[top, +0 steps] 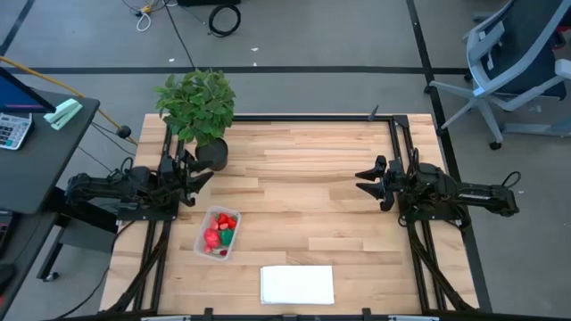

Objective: Pick and placing Produce into tupperware
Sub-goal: Return to Home Position

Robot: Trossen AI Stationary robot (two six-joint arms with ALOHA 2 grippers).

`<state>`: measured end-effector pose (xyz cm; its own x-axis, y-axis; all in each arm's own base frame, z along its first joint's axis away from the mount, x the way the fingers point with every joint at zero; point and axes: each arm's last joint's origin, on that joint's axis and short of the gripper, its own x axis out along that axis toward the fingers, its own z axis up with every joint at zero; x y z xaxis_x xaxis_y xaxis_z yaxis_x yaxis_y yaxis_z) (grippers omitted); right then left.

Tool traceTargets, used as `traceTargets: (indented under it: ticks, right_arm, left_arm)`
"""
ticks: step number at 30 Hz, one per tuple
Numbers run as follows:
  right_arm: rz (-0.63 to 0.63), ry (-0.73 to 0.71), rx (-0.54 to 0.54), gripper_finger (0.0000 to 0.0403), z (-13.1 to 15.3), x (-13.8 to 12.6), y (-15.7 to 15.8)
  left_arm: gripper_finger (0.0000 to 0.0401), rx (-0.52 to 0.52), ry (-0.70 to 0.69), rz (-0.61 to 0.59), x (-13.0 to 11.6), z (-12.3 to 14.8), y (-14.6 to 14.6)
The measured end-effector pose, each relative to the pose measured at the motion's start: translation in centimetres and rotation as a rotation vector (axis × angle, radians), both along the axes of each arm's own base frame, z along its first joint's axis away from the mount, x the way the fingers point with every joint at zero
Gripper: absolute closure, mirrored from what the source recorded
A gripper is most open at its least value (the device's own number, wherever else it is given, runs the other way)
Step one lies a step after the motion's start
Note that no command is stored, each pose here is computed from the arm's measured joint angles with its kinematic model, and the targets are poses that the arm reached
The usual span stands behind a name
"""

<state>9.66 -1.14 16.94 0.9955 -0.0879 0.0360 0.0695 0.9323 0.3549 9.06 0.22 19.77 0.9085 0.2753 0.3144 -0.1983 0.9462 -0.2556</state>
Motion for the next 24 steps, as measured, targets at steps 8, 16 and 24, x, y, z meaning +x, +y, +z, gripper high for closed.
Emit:
traceTargets:
  ticks: [8, 16, 24]
  right_arm:
    - [0.0, 0.0, 0.0, 0.0208, -0.01, 0.0, 0.0]
    - [0.0, 0.001, 0.0, 0.0208, -0.02, 0.0, 0.0]
    - [0.0, 0.001, 0.0, 0.0208, -0.02, 0.0, 0.0]
  left_arm:
    - [0.0209, 0.0, 0.001, 0.0, 0.01, -0.01, 0.0]
    - [0.0213, 0.0, 0.001, 0.0, 0.01, -0.01, 0.0]
    - [0.0212, 0.0, 0.001, 0.0, 0.01, 0.0, 0.0]
